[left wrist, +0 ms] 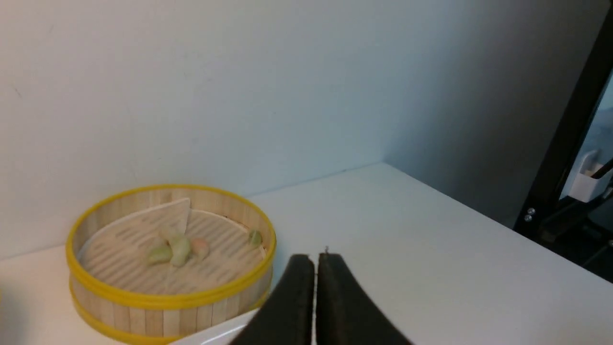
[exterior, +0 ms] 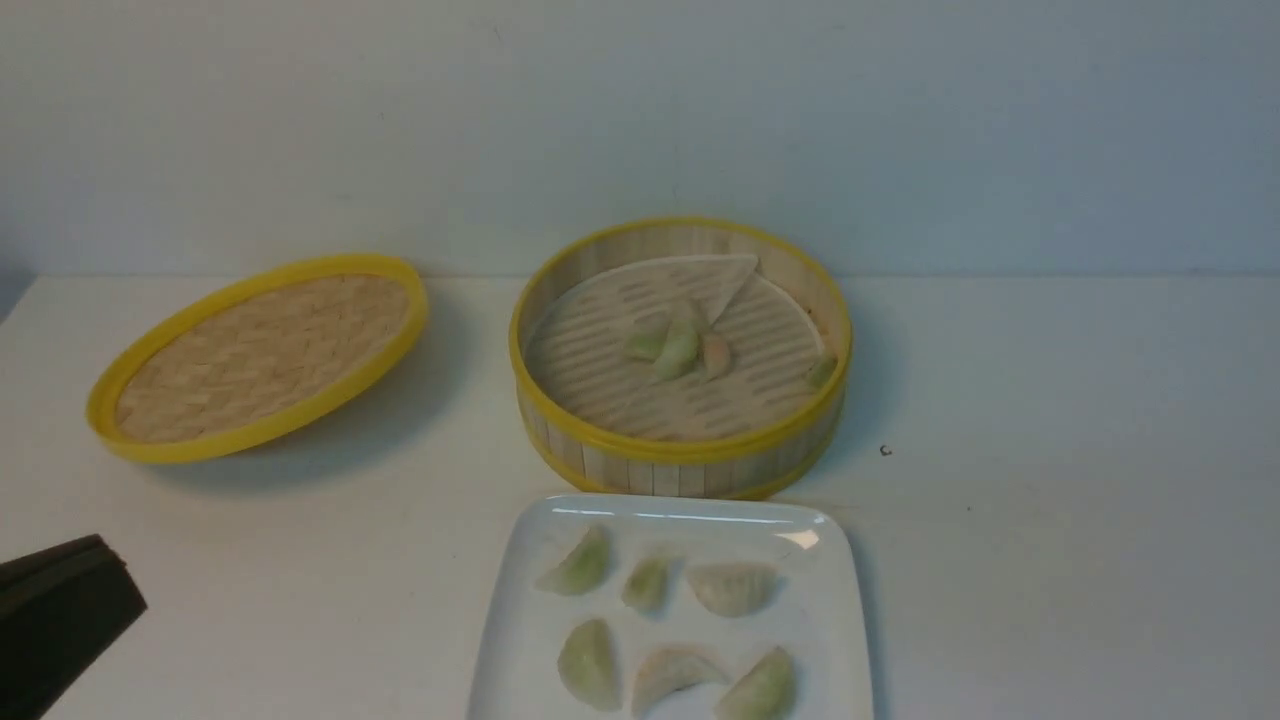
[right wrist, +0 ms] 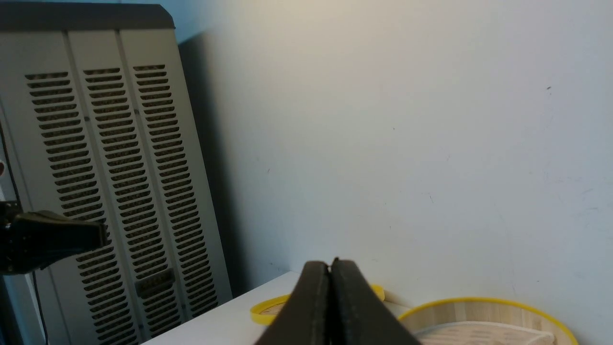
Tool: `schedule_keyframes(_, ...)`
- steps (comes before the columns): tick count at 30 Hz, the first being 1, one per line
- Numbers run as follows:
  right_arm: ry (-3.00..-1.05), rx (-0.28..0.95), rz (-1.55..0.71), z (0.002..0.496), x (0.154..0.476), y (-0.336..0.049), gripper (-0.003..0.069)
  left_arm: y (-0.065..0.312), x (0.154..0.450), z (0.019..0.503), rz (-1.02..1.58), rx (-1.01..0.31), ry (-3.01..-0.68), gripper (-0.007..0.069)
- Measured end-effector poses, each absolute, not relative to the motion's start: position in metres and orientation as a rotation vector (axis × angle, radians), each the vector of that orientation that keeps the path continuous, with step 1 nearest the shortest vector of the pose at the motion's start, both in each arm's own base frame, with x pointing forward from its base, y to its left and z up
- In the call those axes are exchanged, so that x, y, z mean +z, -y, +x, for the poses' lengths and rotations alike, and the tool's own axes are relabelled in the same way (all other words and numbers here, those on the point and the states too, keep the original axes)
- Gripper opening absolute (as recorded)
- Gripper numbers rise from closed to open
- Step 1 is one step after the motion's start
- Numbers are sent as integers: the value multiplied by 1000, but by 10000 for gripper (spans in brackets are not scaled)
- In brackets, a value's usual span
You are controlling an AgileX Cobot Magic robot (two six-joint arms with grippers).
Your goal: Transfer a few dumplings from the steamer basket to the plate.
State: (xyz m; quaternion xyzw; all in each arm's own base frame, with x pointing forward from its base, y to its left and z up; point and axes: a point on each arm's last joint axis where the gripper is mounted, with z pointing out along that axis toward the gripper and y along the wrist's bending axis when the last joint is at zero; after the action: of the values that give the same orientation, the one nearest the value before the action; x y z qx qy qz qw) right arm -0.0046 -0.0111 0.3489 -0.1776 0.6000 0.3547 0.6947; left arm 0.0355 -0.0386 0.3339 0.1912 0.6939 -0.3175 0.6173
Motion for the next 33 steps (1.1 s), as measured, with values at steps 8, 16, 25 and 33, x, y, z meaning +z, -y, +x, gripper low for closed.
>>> schedule_keyframes(8, -1339, 792, -396, -5, 349, 11, -15, 41, 323, 38, 455, -713, -1632, -6)
schedule_keyframes(16, -1340, 791, -397, -5, 349, 11, -15, 31, 317, 43, 520, -448, -1583, -6)
schedule_keyframes(25, -1341, 791, -397, -5, 349, 11, -15, 9, 232, 51, 192, -92, -1642, -6)
schedule_keyframes(33, -1348, 788, -399, -4, 348, 11, -15, 5, 176, 54, 130, -26, -1813, -6)
